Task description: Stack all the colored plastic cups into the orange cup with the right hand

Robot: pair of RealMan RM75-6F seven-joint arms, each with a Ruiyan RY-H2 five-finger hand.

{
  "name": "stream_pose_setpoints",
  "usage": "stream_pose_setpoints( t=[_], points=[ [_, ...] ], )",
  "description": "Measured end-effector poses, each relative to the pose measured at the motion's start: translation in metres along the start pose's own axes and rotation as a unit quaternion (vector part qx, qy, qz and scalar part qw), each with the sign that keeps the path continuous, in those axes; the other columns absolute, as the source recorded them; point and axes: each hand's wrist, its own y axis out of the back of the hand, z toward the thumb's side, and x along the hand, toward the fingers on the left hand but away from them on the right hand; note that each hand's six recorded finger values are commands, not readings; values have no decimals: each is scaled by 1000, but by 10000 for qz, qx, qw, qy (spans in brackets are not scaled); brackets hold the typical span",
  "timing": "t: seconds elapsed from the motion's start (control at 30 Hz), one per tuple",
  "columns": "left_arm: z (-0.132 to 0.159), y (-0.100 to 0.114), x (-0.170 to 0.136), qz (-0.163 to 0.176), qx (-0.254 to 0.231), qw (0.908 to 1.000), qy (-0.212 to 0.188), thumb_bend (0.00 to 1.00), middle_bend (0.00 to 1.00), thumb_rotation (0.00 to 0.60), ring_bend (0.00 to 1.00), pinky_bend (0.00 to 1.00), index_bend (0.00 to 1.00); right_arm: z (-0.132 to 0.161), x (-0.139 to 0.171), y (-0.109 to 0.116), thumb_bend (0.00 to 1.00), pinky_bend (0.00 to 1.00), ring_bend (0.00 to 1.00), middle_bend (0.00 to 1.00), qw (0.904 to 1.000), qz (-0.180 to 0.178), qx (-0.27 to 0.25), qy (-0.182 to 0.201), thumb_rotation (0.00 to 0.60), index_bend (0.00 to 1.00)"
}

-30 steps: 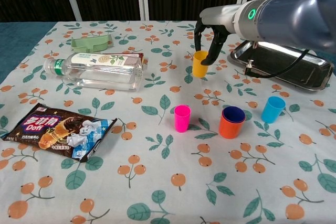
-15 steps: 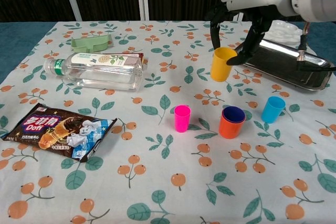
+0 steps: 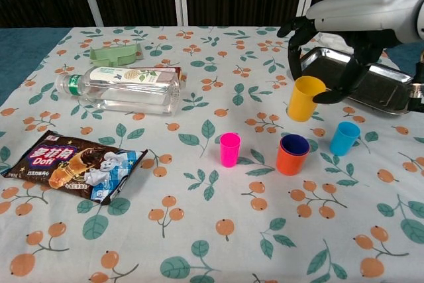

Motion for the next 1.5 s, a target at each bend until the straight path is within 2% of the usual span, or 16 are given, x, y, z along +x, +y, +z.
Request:
stream_pose_setpoints(
  t=[0.7, 1.5],
  points=[
    [0, 0, 0, 7, 20, 10000, 5, 467, 67, 600, 0, 9, 178, -3, 1, -29, 383, 63, 1, 0, 9996, 100, -275, 29, 600, 487],
    [1, 0, 0, -1, 25, 10000, -3, 467, 67, 600, 0, 9, 178, -3, -11, -45, 384, 71, 1, 0, 9991, 187, -382, -84, 600, 487]
  ],
)
